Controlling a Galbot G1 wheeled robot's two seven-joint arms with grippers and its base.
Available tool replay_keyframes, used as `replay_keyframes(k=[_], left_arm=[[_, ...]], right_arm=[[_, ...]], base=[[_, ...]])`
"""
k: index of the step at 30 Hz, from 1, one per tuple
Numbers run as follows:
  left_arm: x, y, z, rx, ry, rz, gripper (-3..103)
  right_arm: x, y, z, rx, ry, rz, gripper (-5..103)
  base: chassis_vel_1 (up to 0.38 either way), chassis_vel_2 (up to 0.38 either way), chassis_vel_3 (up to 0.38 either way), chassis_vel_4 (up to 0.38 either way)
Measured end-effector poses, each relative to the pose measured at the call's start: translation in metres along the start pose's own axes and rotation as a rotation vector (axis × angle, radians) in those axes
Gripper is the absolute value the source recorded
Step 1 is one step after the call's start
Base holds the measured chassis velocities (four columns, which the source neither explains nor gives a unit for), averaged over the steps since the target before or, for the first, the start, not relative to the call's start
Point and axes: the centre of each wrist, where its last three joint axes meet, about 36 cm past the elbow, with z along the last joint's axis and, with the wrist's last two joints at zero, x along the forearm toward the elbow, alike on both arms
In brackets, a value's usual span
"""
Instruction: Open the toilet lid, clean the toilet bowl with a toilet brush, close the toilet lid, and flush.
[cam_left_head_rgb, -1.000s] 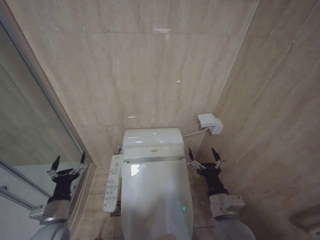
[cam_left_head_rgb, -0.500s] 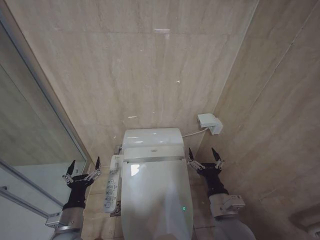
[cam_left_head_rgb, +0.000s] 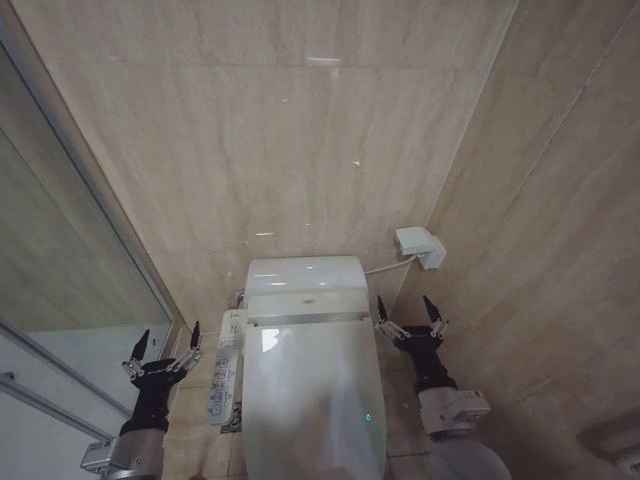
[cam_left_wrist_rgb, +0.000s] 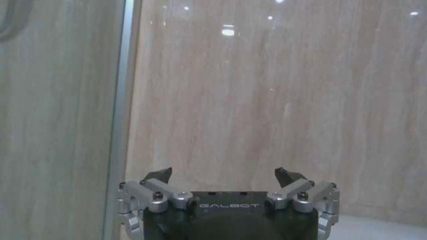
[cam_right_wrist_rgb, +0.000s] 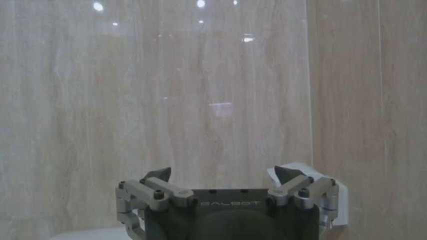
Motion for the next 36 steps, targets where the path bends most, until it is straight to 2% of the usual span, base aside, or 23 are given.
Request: replay_keyframes(k=[7, 36], left_arm=[[-0.0023, -0.0038, -0.0017, 0.018, 0.003, 0.003, 100], [0.0013, -0.0031, 0.0032, -0.038, 0.014, 0.005, 100]], right_arm=[[0.0000, 0.0000, 0.0000, 0.000, 0.000, 0.000, 100], [0.0000, 0.0000, 0.0000, 0.000, 0.000, 0.000, 100]], base=[[0.000, 0.000, 0.000, 0.000], [0.000, 0.000, 0.000, 0.000]])
